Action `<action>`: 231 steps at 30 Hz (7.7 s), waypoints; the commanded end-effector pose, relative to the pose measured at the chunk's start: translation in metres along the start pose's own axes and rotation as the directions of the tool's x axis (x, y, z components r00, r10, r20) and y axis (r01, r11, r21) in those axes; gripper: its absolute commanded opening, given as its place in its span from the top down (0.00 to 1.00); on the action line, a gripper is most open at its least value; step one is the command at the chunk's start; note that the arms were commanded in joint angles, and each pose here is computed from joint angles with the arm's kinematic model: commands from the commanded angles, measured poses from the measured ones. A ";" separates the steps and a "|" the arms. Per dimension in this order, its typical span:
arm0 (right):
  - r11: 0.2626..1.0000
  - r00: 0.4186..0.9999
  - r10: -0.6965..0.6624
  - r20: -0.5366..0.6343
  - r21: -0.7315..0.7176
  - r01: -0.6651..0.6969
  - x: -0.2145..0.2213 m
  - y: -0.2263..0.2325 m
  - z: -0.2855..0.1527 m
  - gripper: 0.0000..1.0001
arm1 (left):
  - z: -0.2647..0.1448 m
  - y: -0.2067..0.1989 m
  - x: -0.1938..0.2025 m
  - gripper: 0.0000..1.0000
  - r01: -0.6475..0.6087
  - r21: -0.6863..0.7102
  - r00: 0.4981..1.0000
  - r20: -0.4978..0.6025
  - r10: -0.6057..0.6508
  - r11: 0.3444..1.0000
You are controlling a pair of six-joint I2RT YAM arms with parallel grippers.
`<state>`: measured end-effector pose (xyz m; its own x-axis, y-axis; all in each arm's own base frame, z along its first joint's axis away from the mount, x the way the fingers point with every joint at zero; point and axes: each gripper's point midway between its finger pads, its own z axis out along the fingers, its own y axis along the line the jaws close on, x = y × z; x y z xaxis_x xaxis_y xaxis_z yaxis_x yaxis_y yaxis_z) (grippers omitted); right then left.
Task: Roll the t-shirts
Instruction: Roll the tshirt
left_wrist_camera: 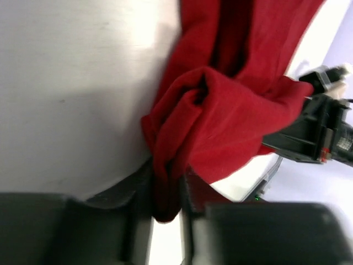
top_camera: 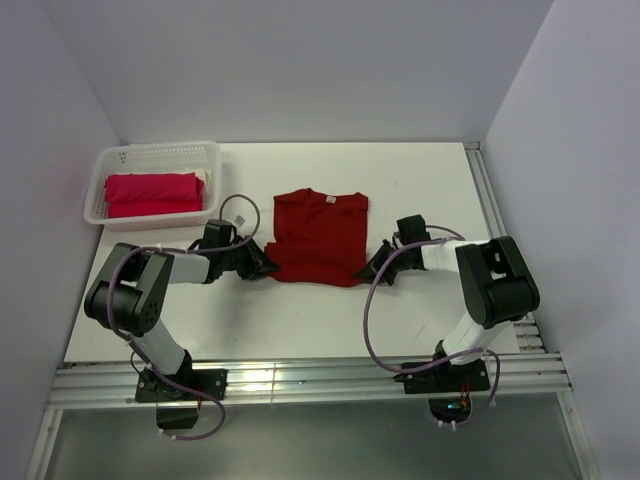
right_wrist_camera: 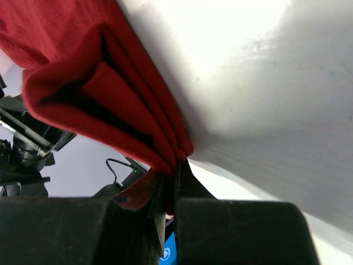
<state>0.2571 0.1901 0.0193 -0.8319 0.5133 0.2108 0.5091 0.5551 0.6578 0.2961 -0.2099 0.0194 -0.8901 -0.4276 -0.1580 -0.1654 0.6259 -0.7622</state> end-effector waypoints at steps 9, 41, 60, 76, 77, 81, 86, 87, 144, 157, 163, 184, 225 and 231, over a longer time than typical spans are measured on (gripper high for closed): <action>0.996 0.996 -0.084 0.012 0.036 0.083 0.032 -0.032 -0.021 0.58 | -0.023 0.060 0.064 0.83 -0.037 -0.238 0.994 -0.112 0.010 0.971; 0.994 0.995 -0.082 -0.061 0.062 0.085 0.033 -0.053 -0.013 1.00 | -0.055 0.025 0.064 0.22 -0.070 -0.147 0.997 -0.052 0.063 0.987; 0.996 0.994 -0.027 -0.110 0.081 0.036 0.033 -0.045 -0.015 1.00 | -0.027 0.058 0.070 1.00 -0.026 -0.226 0.994 -0.113 0.001 0.974; 0.963 0.962 0.224 -0.158 0.191 -0.193 0.077 -0.067 -0.038 1.00 | -0.066 0.050 0.109 1.00 0.090 -0.332 0.950 -0.256 -0.181 0.939; 0.958 0.958 0.240 -0.160 0.196 -0.207 0.079 -0.068 -0.038 1.00 | -0.066 0.045 0.106 1.00 0.093 -0.331 0.949 -0.257 -0.185 0.939; 0.935 0.939 0.301 -0.167 0.243 -0.257 0.083 -0.069 -0.042 1.00 | -0.069 0.038 0.105 1.00 0.128 -0.357 0.935 -0.268 -0.232 0.925; 0.926 0.932 0.323 -0.164 0.260 -0.275 0.082 -0.064 -0.045 1.00 | -0.068 0.028 0.097 1.00 0.151 -0.363 0.930 -0.263 -0.257 0.919; 0.920 0.927 0.340 -0.159 0.259 -0.293 0.082 -0.063 -0.046 1.00 | -0.068 0.026 0.097 1.00 0.157 -0.364 0.928 -0.265 -0.263 0.918; 0.232 0.222 -0.973 0.070 0.358 0.905 0.137 0.102 -0.064 0.25 | -0.035 0.025 0.016 0.99 -0.071 -0.266 0.957 -0.290 -0.009 0.961; -0.361 -0.361 -0.927 -0.096 0.486 0.796 0.155 0.106 -0.002 0.14 | -0.030 0.030 0.016 1.00 -0.098 -0.275 0.937 -0.351 -0.005 0.956; -0.459 -0.438 -0.885 -0.156 0.447 0.768 0.158 0.092 0.036 0.14 | -0.030 0.030 0.014 0.99 -0.116 -0.292 0.922 -0.388 -0.007 0.949; -0.549 -0.466 -0.835 -0.293 0.515 0.659 0.114 0.072 0.079 0.25 | -0.025 0.030 0.007 1.00 -0.167 -0.294 0.893 -0.451 0.017 0.941; 0.053 0.067 -0.994 -0.087 0.150 0.987 0.168 0.085 0.091 1.00 | -0.103 -0.057 -0.058 0.37 -0.156 -0.141 0.983 -0.119 0.140 0.978; 0.270 0.268 -0.961 -0.076 -0.024 0.963 0.163 0.099 0.083 1.00 | -0.128 -0.064 -0.068 0.36 -0.124 -0.109 0.992 -0.013 0.123 0.986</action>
<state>0.1996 0.3656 0.0294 -0.6562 -0.5454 -0.5214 -0.7097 0.6809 0.1809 0.3111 -0.1410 0.1403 -0.9353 -0.3000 -0.1877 -0.1163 0.7615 -0.6377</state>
